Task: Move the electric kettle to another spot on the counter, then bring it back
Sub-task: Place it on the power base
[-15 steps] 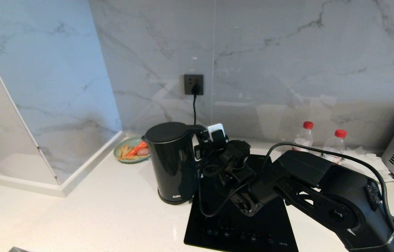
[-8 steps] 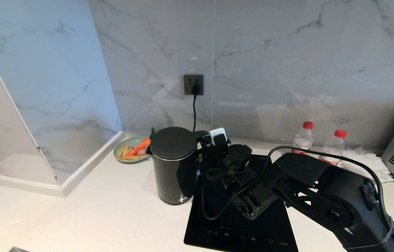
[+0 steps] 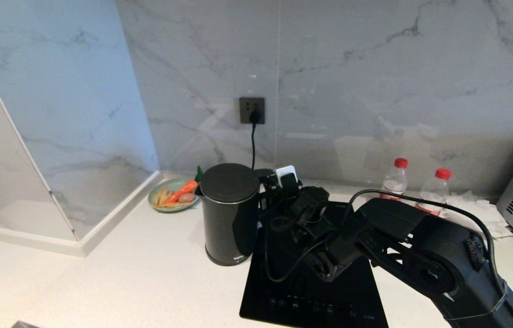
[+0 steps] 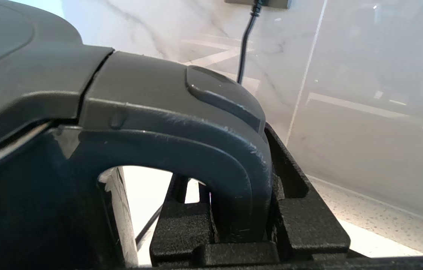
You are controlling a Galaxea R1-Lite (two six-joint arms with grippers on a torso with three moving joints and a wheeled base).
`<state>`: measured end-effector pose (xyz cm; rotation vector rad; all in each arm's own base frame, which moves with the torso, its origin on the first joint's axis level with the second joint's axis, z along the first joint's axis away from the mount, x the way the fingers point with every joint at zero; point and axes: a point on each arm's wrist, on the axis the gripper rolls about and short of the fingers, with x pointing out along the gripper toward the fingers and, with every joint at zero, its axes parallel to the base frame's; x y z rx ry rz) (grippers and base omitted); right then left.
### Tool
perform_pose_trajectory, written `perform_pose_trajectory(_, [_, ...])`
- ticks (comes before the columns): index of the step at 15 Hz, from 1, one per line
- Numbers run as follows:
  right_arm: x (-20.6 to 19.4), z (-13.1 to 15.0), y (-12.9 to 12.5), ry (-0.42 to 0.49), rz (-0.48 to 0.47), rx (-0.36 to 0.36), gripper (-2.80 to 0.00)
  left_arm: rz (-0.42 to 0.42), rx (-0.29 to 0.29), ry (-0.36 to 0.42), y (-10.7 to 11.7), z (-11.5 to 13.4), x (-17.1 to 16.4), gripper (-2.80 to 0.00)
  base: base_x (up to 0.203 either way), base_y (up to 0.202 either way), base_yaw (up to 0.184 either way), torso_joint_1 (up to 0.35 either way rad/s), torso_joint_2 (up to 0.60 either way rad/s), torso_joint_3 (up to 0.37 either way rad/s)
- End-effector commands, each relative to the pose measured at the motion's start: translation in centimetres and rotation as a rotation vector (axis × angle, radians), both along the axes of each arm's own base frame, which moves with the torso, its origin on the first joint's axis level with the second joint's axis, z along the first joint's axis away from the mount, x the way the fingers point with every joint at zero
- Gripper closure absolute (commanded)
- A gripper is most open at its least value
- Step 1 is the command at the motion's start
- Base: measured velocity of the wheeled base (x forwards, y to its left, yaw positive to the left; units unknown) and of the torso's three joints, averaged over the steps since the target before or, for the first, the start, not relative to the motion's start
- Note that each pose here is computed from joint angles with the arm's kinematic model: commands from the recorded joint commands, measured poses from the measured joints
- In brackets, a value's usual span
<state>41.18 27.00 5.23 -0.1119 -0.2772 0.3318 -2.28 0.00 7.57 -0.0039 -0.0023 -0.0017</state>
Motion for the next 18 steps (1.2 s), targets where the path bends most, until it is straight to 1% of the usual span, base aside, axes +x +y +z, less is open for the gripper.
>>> perform_pose_trajectory(1, [0.6,0.0,-0.5,-0.013,-0.019,0.008,0.0,0.0,-0.001,0.001,0.0,-0.1,0.0,0.0,0.0,0.0,0.0,0.0,0.0,0.0])
perform_pose_trajectory(4, [1.1,0.0,-0.7,-0.016,-0.025,0.009,0.0,0.0,-0.001,0.001,0.0,-0.1,0.0,0.0,0.0,0.0,0.0,0.0,0.0,0.0])
perform_pose_trajectory(9, [1.7,0.9,0.4,-0.02,-0.016,0.01,0.0,0.0,-0.001,0.001,0.0,-0.1,0.0,0.0,0.0,0.0,0.0,0.0,0.0,0.0])
perform_pose_trajectory(13, [1.6,0.1,1.3,-0.01,-0.002,-0.003,0.0,0.0,-0.001,0.001,0.0,-0.1,0.0,0.0,0.0,0.0,0.0,0.0,0.0,0.0])
perform_pose_trajectory(18, [1.5,-0.4,1.6,-0.003,0.005,-0.008,0.0,0.0,-0.001,0.001,0.0,-0.1,0.0,0.0,0.0,0.0,0.0,0.0,0.0,0.0])
